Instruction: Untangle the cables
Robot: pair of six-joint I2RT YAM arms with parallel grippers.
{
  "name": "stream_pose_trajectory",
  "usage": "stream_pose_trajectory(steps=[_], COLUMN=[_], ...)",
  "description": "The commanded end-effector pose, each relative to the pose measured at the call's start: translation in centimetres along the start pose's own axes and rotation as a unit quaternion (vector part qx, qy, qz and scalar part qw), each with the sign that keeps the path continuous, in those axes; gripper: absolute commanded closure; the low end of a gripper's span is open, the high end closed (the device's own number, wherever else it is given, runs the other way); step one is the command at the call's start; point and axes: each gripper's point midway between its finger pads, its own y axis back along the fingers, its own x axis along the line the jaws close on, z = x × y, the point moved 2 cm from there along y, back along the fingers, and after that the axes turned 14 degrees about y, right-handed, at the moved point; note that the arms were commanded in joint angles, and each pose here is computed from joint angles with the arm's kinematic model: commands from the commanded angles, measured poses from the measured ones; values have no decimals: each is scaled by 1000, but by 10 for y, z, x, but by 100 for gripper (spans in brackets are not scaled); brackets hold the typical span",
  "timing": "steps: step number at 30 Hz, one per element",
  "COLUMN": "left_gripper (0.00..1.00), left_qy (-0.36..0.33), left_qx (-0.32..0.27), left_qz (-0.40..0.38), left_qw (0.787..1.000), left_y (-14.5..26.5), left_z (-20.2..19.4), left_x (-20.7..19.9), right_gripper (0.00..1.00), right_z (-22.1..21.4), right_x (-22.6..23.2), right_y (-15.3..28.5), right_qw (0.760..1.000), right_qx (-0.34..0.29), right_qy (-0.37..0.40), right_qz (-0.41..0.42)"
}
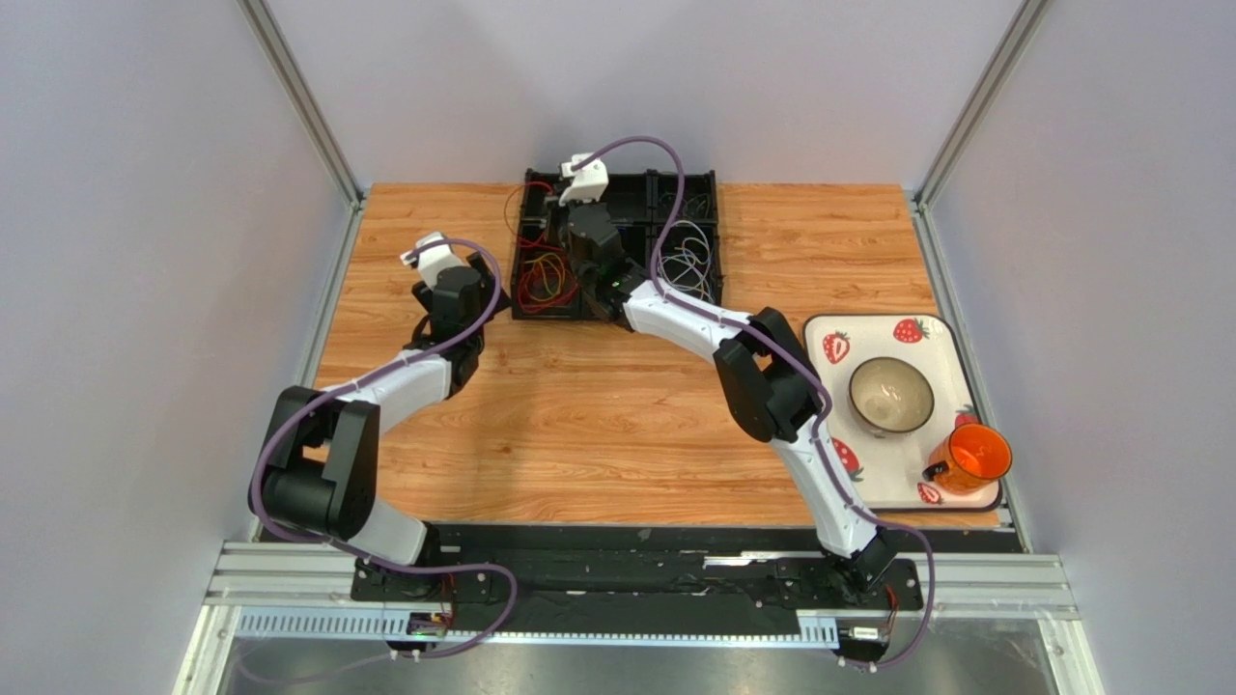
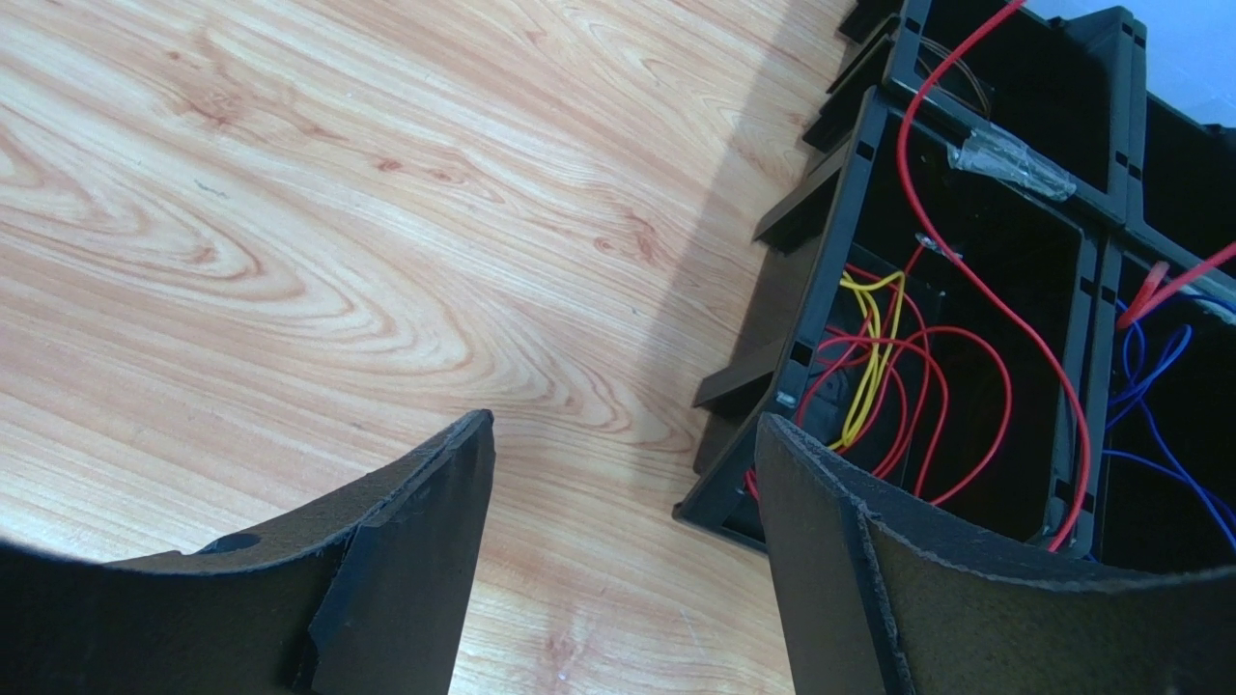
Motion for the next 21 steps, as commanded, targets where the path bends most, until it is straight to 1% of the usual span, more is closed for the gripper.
stream_pose_trajectory(steps=[1,3,8,12,15,18,21], left_gripper=[25,26,26,26,26,27,27], left_qy=[13,13,11,10,11,10,9], left_qx=[-11,-12,-11,-10,-10,-9,-6], left_qz=[-18,-18,-17,-16,-16,-15,-13], left_qw=[1000,1000,1000,1000,1000,1000,1000], left_y=[-5,-5,-5,-6,-6,-7,-7], left_z=[12,12,12,12,12,11,10], left_x=[-16,-16,-15,-15,-16,-16,-16], right_gripper=[100,100,100,100,100,100,100], right_z=[46,30,8,-2,-14,-30,-40], right_x=[-16,-26,-38,-59,-63,-57,-46], right_y=[10,11,17,25,32,37,38], right_qw=[998,998,995,986,983,982,984], right_qx=[-33,-4,24,46,66,87,94], right_qy=[-34,-21,9,34,47,53,58], right_qz=[-32,-63,-97,-158,-166,-157,-142])
